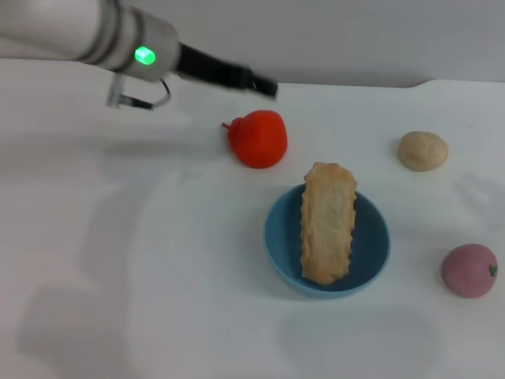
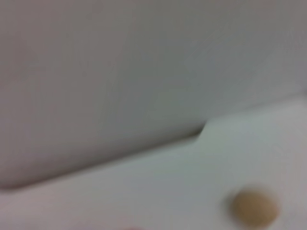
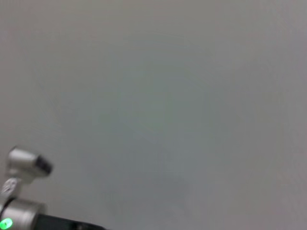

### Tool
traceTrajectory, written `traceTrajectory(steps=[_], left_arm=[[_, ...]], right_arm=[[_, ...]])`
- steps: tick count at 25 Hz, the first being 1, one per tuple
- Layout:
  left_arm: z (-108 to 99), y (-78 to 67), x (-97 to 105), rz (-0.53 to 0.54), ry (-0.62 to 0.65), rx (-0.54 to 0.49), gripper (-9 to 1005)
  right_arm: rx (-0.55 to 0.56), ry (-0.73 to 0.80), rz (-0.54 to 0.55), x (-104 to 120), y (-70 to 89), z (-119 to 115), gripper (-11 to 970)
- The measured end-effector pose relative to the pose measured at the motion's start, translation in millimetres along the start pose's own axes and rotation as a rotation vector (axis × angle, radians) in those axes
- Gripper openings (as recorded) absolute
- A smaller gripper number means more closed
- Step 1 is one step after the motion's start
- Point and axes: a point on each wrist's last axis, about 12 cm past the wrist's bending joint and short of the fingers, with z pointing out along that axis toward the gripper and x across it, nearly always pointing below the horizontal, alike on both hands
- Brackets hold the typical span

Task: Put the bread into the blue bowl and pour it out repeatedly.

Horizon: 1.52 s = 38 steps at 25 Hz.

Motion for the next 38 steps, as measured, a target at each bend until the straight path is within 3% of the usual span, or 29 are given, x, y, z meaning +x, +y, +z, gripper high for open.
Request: traceTrajectory(steps=[2,5,9,12,14,16,18,19,20,22,28,32,35,38], left_arm=[[-14,12.5,3,-0.07,-0.12,0.085,864],[-34,31.9,15,-0.214,-0.327,0.255,863],[-61,61.5,46,-0.394,-0.615,0.428,862],[-81,74.7,73,-0.46,-0.852,0.496,862],[-92,76.8,91,-0.445,-1.016,0.499,862],[-101,77.7,110,-0.393,-1.17,0.453,862],[-102,80.2,129,-0.326,-1.277,0.339,862],[-101,83.3,144,-0.247,-1.335,0.19,861],[-101,83.3,144,-0.247,-1.335,0.19,861],[-97,86.4,160,-0.134,-1.345,-0.014,861],[-68,83.4,192,0.153,-1.193,-0.471,861],[-46,77.6,204,0.336,-1.016,-0.723,861],[-34,70.9,210,0.368,-0.94,-0.798,862],[-28,66.6,215,0.35,-0.906,-0.788,862]], right_arm=[[0.02,-0.037,0.02,-1,-3.7,-3,397],[0.034,-0.061,0.035,-1,-6.0,-5,397],[0.06,-0.098,0.074,2,-10.0,-7,397],[0.106,-0.127,0.105,4,-15.6,-10,397],[0.145,-0.145,0.132,8,-20.3,-11,397],[0.18,-0.157,0.147,11,-24.2,-12,397],[0.223,-0.186,0.129,16,-27.9,-15,397],[0.269,-0.223,0.072,20,-30.4,-19,397],[0.269,-0.223,0.072,20,-30.4,-19,397],[0.336,-0.264,-0.021,30,-32.0,-22,397],[0.557,-0.317,-0.322,68,-24.3,-31,397],[0.691,-0.329,-0.404,90,-14.4,-29,397],[0.732,-0.336,-0.377,98,-11.2,-29,397],[0.737,-0.329,-0.348,104,-8.4,-28,397]])
